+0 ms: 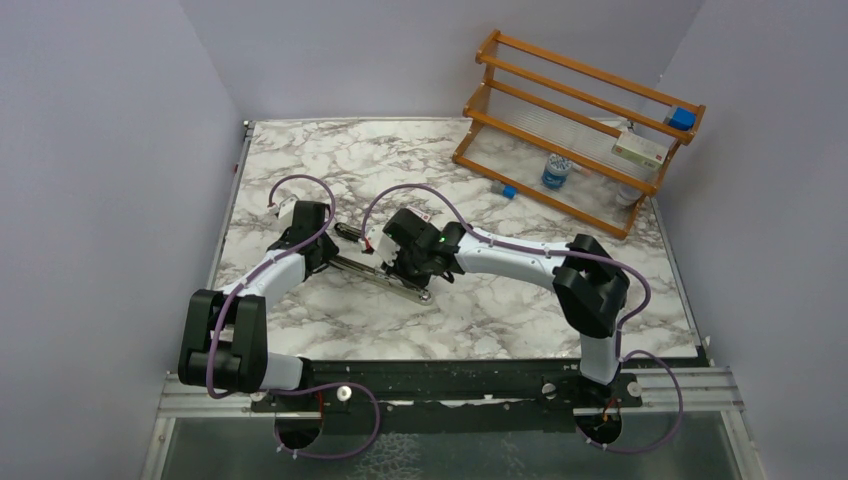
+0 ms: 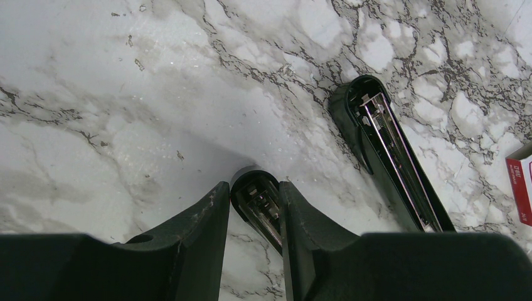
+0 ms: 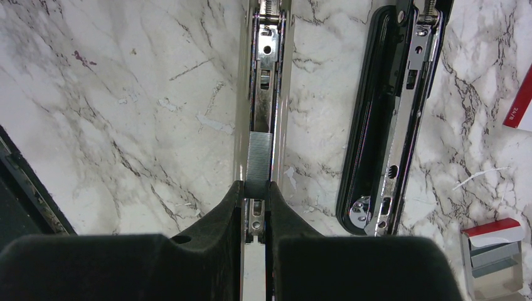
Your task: Load the staples into the stapler
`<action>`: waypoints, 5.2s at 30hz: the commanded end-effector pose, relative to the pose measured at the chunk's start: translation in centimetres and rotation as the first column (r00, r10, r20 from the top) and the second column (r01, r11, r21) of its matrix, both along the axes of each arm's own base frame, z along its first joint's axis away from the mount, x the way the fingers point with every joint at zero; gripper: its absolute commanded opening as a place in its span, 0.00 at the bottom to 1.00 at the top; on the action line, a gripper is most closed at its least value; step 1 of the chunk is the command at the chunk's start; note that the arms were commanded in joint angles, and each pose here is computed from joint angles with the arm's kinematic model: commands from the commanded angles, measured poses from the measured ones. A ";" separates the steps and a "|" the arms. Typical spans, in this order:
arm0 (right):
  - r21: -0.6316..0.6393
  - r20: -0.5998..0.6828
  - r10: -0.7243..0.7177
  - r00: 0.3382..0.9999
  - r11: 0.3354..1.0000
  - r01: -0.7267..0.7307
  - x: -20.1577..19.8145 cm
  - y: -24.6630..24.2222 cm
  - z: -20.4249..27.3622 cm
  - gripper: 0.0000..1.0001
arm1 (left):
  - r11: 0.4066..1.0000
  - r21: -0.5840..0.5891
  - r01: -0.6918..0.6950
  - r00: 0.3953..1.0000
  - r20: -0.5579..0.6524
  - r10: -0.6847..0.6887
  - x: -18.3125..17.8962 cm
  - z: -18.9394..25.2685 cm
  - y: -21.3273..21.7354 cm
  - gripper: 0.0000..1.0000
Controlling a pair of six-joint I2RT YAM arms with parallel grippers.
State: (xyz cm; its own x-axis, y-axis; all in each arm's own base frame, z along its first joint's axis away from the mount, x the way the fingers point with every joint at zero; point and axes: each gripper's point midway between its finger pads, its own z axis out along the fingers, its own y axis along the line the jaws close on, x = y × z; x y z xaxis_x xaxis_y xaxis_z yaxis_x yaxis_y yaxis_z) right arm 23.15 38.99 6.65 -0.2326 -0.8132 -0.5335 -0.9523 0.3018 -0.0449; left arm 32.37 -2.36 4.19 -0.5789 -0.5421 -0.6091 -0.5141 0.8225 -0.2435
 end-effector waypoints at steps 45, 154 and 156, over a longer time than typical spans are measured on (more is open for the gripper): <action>-0.047 -0.090 0.045 0.995 0.998 -0.050 -1.5 0.3 -1.7 0.01 | 0.999 0.034 -0.001 0.999 -0.040 0.002 -1.2 -0.6 0.8 0.37; 0.327 0.125 -0.419 0.899 0.873 0.361 4.1 -4.3 7.2 0.39 | 1.000 0.014 0.027 0.999 -0.030 -0.026 -0.4 0.1 0.2 0.36; 0.331 0.139 -0.502 0.854 0.836 0.438 5.3 -6.3 6.9 0.39 | 0.999 0.010 0.031 0.999 -0.027 -0.031 -0.3 0.5 0.0 0.37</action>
State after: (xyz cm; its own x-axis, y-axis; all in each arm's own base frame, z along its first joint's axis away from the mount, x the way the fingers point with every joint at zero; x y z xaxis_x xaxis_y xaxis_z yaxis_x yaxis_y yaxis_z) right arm 25.18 35.36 12.51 -0.3678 -0.5556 -0.7456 -0.8083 0.5875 -0.0391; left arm 32.37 -2.34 4.22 -0.5872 -0.5295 -0.6123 -0.5038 0.8311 -0.2355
